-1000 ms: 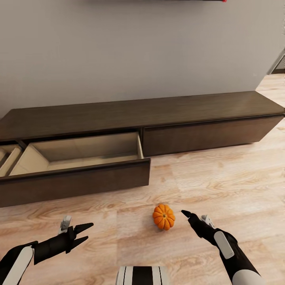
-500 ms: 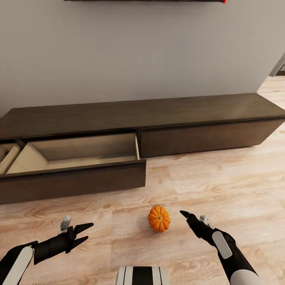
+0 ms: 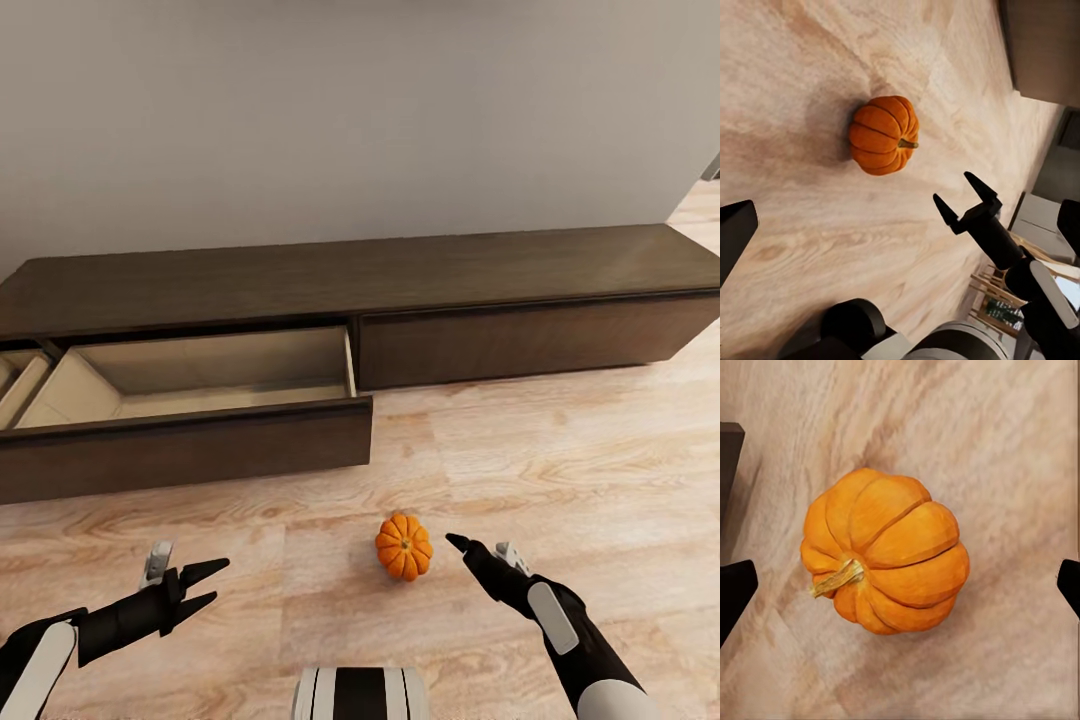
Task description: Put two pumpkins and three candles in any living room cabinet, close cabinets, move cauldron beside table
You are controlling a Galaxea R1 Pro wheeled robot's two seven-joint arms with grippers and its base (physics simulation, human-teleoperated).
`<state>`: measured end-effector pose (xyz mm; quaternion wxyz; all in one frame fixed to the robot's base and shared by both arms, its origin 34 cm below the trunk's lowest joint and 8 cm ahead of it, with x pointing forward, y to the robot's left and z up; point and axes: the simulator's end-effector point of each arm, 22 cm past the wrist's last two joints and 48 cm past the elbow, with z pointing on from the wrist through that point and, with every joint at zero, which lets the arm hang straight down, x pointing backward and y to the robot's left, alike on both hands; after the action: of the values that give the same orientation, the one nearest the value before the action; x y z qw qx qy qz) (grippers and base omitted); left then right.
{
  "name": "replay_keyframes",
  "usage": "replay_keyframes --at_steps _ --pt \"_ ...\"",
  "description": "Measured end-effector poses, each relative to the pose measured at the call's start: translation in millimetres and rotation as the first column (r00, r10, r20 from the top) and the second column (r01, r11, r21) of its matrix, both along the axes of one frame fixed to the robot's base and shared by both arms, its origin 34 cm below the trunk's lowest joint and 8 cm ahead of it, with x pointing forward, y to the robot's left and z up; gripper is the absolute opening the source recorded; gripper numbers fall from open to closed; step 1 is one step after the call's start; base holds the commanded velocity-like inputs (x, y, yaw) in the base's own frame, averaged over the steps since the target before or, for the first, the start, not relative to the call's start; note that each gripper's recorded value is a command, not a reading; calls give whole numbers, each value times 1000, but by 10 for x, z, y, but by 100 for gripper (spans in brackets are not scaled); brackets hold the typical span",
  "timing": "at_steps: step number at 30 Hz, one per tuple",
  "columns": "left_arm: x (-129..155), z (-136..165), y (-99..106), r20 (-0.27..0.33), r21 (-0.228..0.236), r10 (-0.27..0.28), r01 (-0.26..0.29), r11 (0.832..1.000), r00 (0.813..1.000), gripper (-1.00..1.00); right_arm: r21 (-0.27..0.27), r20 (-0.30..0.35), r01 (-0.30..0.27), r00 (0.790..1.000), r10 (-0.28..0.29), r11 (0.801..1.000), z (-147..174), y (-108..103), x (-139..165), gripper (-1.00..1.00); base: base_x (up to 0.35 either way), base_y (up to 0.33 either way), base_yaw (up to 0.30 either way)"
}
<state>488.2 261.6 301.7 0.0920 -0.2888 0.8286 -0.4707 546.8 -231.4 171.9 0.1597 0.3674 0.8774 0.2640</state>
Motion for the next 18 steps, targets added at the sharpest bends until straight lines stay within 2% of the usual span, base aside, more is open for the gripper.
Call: replay_keyframes --at_steps 7,11,18 --pt "-56 -121 16 -28 2 2 -1 1000 1000 100 -22 0 11 1000 -11 1000 -117 -33 -18 100 0 0 0" --pt "-86 -184 23 -43 2 2 -2 1000 999 100 -8 -21 -26 999 26 1000 -188 295 -34 100 0 0 0" --pt "-143 -296 24 -69 0 3 -3 1000 998 100 -2 -57 -45 997 45 999 -327 434 -135 100 0 0 0"
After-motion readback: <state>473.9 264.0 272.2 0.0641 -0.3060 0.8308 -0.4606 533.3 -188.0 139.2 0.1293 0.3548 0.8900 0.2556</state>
